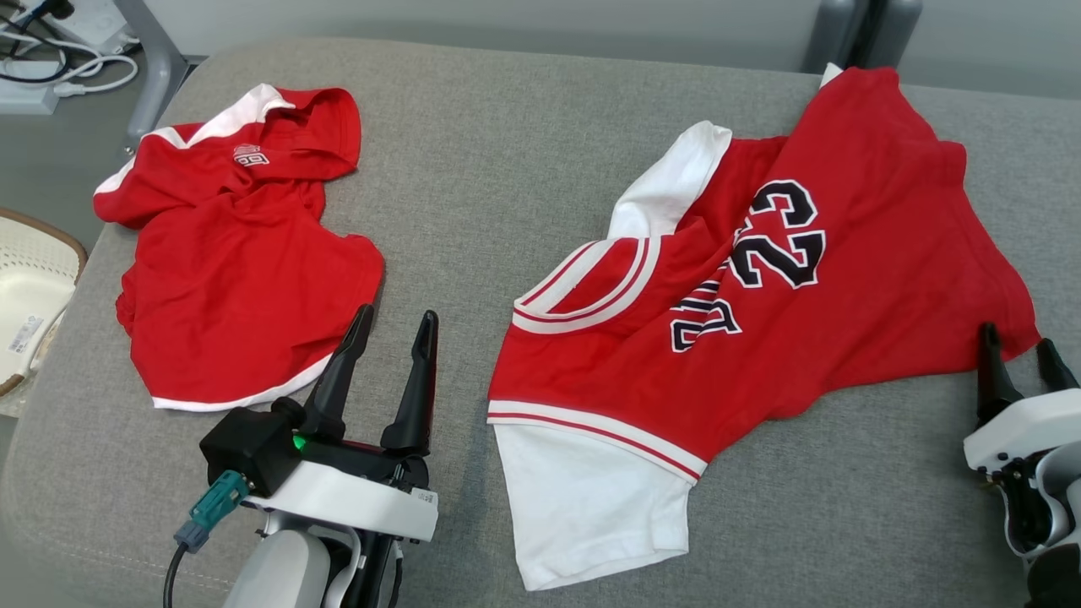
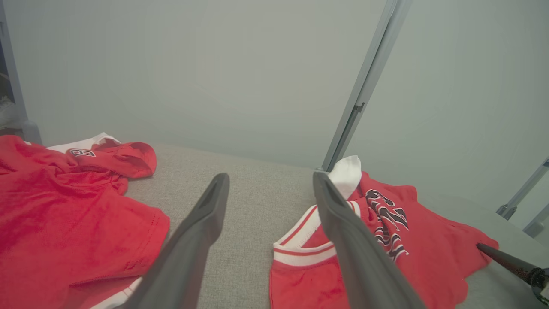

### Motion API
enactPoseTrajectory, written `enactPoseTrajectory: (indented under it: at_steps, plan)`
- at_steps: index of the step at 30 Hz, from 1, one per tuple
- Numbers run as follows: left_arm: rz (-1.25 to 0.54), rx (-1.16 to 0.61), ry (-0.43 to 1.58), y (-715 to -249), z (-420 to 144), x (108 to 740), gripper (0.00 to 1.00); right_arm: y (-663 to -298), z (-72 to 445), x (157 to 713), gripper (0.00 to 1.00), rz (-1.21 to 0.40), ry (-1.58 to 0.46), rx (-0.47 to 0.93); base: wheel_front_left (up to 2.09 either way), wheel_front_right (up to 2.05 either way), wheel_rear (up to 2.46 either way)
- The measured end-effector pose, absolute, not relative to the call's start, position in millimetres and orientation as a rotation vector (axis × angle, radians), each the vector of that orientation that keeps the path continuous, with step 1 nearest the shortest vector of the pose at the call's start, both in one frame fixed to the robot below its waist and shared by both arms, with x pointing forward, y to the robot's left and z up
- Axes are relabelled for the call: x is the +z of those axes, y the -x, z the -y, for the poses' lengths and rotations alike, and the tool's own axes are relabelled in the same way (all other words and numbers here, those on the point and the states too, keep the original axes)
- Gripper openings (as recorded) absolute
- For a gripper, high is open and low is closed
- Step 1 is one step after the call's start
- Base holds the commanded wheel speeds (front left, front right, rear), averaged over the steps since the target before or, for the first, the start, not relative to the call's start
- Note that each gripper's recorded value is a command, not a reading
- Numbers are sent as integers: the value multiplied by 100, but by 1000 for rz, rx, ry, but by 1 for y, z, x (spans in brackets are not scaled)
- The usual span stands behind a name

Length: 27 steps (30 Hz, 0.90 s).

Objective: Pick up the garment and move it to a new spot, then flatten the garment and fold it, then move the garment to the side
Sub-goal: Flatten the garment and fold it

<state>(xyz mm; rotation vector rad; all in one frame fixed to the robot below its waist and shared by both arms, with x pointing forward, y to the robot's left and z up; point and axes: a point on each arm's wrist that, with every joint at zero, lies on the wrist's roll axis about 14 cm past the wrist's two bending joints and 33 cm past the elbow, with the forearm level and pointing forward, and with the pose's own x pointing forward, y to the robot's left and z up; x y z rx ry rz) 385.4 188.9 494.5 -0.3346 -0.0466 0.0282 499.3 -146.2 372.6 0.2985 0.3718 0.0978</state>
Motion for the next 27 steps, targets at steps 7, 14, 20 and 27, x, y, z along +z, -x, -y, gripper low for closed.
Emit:
enactPoseTrajectory:
  at_steps: [7,14,20,27]
  plan:
    - [40,33,333,-387,-189,492,100,-504,132,375,0,-372,-318,135,0,0,0]
    - [52,-22,350,-391,-172,498,100,-493,149,395,0,-316,-291,126,0,0,0]
    - [57,-86,377,-393,-149,502,100,-464,175,392,0,-380,-249,98,0,0,0]
    - [72,-167,404,-397,-122,512,100,-431,231,393,0,-451,-195,-3,0,0,0]
